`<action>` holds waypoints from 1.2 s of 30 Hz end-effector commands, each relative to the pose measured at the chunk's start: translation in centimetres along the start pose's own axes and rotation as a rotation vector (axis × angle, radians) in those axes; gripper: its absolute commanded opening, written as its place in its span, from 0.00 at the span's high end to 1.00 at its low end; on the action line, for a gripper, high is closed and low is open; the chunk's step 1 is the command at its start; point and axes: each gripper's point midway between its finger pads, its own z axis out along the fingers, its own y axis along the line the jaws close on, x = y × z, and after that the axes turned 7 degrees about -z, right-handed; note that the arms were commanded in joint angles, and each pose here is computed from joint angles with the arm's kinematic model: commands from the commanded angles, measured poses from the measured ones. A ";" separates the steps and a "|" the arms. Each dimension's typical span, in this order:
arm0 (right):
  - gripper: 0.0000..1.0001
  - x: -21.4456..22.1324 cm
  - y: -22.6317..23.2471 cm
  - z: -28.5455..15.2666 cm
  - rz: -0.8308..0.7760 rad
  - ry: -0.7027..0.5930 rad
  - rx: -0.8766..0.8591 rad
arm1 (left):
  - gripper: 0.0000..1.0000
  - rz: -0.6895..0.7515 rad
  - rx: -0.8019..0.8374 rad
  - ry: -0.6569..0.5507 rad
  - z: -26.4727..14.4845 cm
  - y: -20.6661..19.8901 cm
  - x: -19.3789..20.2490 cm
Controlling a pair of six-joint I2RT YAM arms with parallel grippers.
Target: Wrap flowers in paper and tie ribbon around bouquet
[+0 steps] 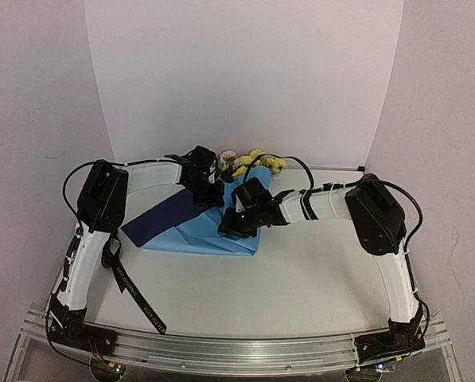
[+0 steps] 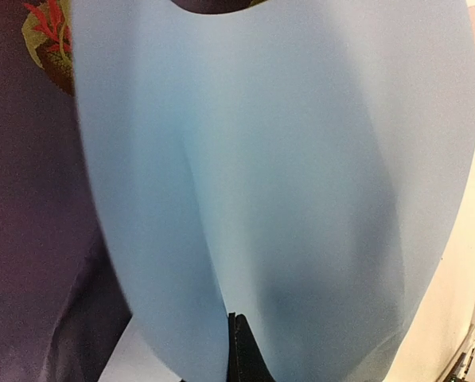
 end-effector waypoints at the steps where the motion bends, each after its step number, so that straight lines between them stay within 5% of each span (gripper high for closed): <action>1: 0.61 -2.0 2.1 -3.1 -0.036 -0.064 -0.022 | 1.00 0.033 0.034 -0.065 -2.4 -1.1 -1.7; 12: 0.55 -1.7 1.0 -7.2 0.034 -0.058 -0.095 | 1.00 0.040 0.068 -0.076 -3.0 -0.8 -2.3; 24: 0.84 1.6 -1.9 -6.1 0.151 -0.006 -0.164 | 1.00 0.050 0.096 -0.058 -2.7 -0.9 -2.2; 36: 0.88 6.1 -5.8 -4.5 0.247 0.056 -0.114 | 1.00 0.044 0.092 -0.059 -2.7 -0.7 -2.1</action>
